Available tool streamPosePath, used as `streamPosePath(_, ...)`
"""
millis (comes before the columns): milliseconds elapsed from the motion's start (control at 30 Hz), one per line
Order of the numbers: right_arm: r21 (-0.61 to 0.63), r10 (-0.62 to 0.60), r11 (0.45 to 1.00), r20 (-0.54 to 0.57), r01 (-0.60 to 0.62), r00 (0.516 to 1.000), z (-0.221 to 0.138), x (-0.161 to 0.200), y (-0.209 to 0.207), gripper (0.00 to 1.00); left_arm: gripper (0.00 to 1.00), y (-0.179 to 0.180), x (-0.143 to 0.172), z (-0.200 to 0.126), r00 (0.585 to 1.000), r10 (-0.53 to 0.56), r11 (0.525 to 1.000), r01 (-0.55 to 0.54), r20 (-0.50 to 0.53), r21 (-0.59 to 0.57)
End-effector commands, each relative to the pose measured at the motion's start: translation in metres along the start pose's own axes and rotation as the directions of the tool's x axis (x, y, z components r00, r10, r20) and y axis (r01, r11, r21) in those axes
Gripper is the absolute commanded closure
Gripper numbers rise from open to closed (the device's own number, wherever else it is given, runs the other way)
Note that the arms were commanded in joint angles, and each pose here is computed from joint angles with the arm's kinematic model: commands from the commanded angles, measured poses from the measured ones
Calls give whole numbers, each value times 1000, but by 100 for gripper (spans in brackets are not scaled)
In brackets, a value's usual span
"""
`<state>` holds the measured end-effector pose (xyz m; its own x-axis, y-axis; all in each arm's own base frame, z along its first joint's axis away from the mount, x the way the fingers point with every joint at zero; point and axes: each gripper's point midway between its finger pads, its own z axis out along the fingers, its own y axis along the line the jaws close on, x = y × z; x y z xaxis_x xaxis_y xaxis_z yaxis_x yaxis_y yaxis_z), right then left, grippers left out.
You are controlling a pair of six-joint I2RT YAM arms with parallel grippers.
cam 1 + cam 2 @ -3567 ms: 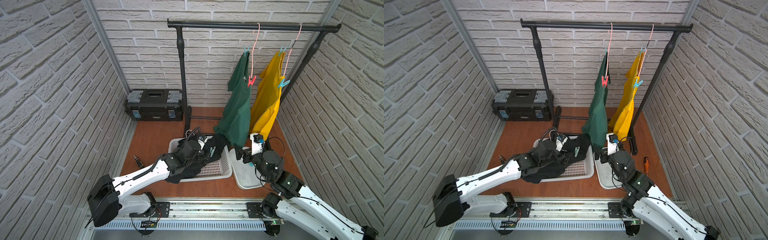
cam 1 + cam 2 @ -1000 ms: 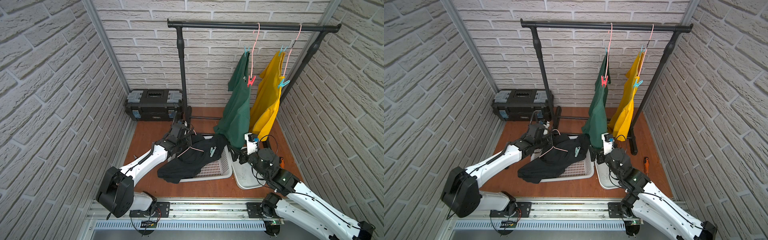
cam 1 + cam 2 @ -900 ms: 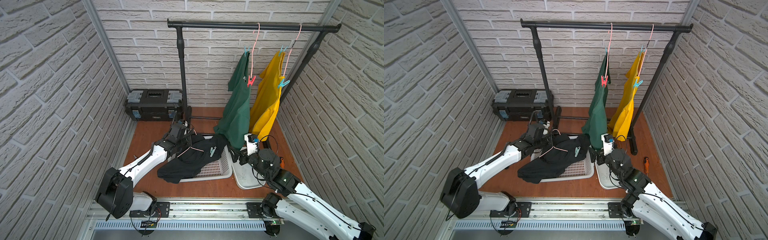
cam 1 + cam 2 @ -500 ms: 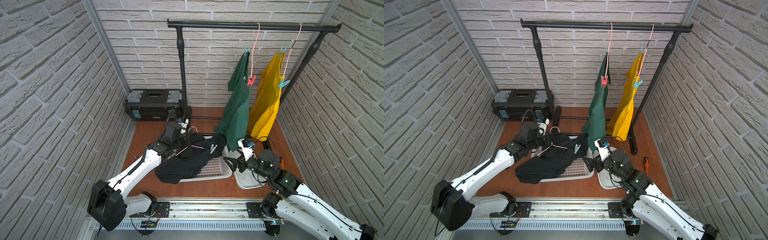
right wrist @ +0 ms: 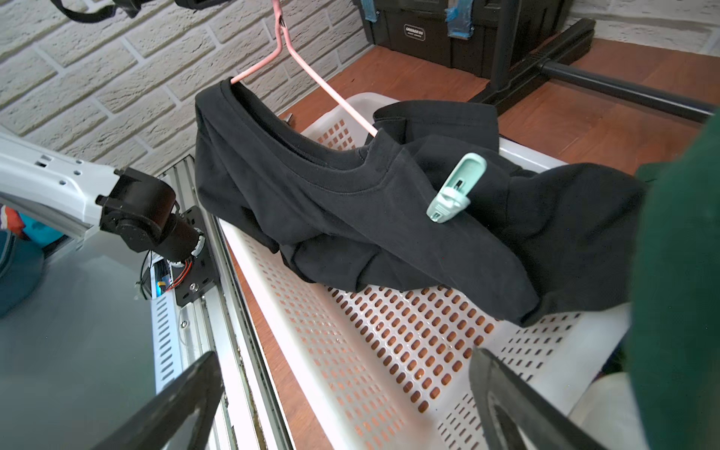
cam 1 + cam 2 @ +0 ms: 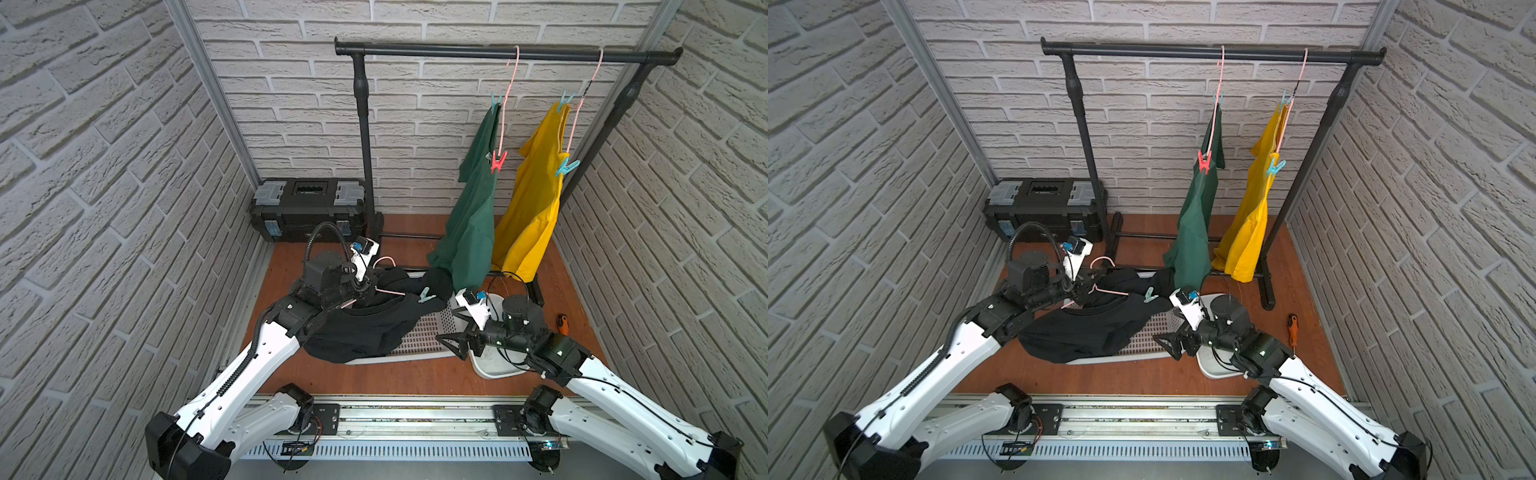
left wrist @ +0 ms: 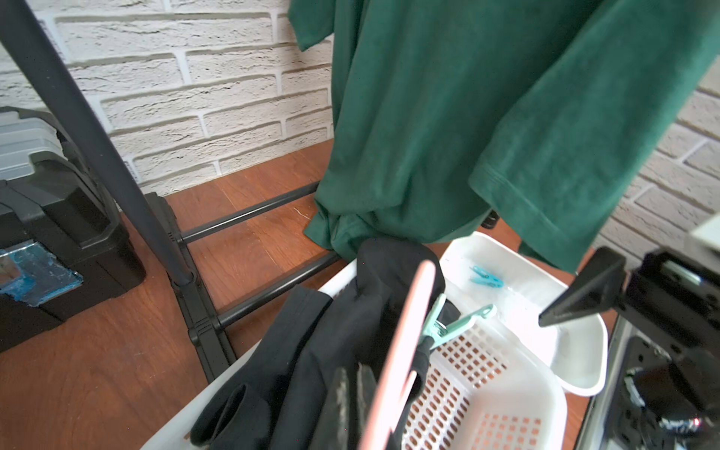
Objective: Remove the clothespins securing t-shirts to the hanger
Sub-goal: Pick up the hanger from the basket, then remove the clothespin from the hanger.
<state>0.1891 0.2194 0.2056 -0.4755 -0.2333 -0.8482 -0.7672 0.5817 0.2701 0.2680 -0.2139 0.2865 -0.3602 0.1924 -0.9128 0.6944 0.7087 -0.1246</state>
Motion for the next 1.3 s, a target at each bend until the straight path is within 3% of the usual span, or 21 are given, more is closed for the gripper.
streamPosePath(0,-37,-97,994,54,99,994,-6,-19,10,0,100,-4,4,-12,997,74,997,-74,-8,18)
streamPosePath(267,37,-276,961,110,274,955,-9,-40,5,1,100,-17,8,-32,992,124,990,-123,-12,63)
streamPosePath(433,68,-422,906,173,417,890,-3,-52,5,1,100,-28,18,-32,988,133,983,-122,-75,138)
streamPosePath(667,24,-588,809,51,588,807,11,-41,4,1,100,-25,21,-36,975,199,975,-187,-95,122)
streamPosePath(900,-23,-727,686,19,727,686,18,-34,10,1,100,-27,23,-32,959,252,960,-232,-126,155)
streamPosePath(1033,-104,-726,684,-5,722,687,28,-25,15,1,100,-27,21,-31,953,273,954,-250,-130,166)
streamPosePath(1267,-155,-772,633,-51,758,634,40,-24,17,2,100,-28,20,-33,950,290,949,-270,-114,163)
